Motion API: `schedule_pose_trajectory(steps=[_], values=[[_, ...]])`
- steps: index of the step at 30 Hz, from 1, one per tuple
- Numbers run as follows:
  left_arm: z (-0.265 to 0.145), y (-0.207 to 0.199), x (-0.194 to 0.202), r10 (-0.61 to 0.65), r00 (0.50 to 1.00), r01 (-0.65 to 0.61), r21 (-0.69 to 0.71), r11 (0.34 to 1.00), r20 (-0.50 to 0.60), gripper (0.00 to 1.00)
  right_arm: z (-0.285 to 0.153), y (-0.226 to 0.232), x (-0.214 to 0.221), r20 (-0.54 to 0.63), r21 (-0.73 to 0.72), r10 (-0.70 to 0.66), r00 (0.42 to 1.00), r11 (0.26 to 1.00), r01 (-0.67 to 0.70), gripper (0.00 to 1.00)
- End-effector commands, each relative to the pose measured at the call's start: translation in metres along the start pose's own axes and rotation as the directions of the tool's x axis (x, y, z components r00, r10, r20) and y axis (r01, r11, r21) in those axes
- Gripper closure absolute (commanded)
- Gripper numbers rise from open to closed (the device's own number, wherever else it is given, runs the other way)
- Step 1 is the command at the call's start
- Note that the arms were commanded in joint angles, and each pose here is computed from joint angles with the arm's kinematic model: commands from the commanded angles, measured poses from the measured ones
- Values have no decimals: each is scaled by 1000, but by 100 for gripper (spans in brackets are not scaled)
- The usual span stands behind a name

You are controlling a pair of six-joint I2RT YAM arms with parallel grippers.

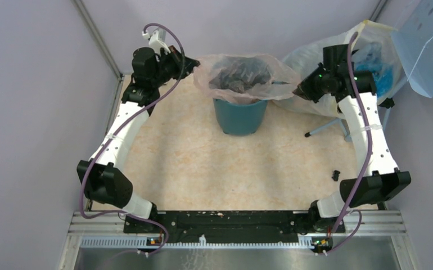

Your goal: Put the trash bags into the trash bin

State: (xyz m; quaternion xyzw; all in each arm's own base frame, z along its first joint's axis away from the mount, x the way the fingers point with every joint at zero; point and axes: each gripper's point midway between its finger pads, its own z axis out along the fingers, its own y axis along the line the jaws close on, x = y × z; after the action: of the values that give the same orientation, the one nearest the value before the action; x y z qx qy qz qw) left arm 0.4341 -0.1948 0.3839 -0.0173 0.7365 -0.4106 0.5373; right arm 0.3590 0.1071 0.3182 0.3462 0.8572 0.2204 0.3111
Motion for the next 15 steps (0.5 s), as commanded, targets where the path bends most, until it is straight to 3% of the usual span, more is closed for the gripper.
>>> schedule_pose_trajectory(steps=[1, 8, 13, 15], values=[[29, -22, -33, 7, 996, -17, 105, 994, 93, 100, -33, -19, -21, 85, 7, -63, 994, 998, 63, 100], [85, -30, -32, 43, 997, -53, 149, 987, 71, 100, -32, -8, -6, -36, -46, -164, 986, 986, 162, 100], [48, -13, -59, 15, 998, -22, 97, 995, 66, 100, -35, -24, 17, -113, -53, -194, 974, 980, 189, 100], [24, -7, -48, 15, 1000, -16, 52, 999, 25, 100, -34, -28, 25, -126, -69, -183, 975, 982, 176, 100]])
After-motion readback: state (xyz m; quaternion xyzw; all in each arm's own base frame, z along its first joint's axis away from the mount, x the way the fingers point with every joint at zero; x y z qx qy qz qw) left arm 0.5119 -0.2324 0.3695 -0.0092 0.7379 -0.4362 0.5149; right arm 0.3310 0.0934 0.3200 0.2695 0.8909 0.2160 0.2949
